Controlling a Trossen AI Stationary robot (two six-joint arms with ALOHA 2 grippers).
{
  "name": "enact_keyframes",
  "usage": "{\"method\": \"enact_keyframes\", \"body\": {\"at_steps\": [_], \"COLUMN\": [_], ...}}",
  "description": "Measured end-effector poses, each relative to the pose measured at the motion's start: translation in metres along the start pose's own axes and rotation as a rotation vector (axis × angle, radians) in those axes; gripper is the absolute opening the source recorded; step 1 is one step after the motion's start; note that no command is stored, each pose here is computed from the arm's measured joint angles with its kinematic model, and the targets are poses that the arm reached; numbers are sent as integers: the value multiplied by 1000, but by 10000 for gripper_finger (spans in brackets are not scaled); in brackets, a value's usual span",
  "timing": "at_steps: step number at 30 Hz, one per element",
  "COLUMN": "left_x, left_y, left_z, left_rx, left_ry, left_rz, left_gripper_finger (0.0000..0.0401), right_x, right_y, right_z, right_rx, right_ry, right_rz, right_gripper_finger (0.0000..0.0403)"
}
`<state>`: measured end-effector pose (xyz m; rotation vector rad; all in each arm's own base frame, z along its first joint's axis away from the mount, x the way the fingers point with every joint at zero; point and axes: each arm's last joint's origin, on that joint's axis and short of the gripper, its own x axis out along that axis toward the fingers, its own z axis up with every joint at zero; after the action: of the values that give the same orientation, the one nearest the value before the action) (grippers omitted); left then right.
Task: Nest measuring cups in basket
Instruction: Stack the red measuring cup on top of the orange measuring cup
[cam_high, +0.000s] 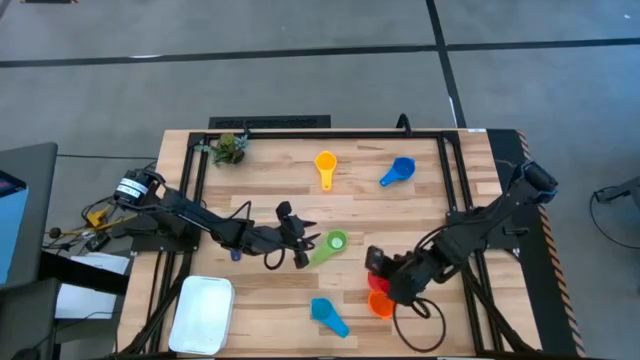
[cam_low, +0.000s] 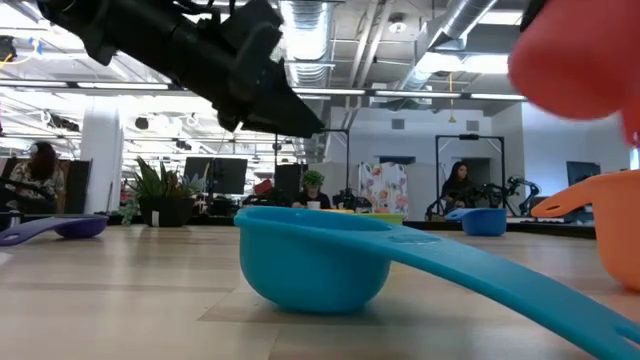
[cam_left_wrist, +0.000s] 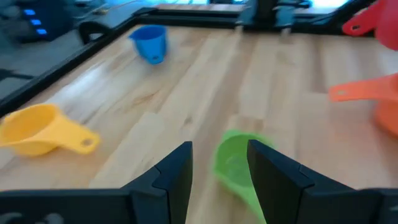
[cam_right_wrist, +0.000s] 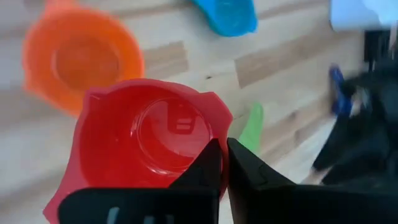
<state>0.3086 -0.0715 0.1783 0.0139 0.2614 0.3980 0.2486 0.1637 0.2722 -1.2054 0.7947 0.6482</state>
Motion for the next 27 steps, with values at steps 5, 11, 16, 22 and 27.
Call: {"method": "enact_keyframes", "body": {"at_steps": [5,11,16,22,27], "left_x": [-1,-2,-4,-8,-13], "left_y": [1,0,-2,-7,-14], "left_z": [-2,-4,-7,-8,-8], "left_rx": [-30,-59,-47,-99,-168], "left_ry": [11,27,47,44,38], "left_rz": [54,52,46,28,4], "left_gripper_finger": [144,144,144,144,144], "right_x": [22,21,9,8,26], "right_y": [8,8,10,24,41], "right_z": [9,27,50,72,79], "right_rx": [-377,-605,-743,-810,-870], "right_ry": [120,158,77,-26,-1], "right_rz": [133,215,152,118,195], "right_gripper_finger": [23,23,31,24,24]}}
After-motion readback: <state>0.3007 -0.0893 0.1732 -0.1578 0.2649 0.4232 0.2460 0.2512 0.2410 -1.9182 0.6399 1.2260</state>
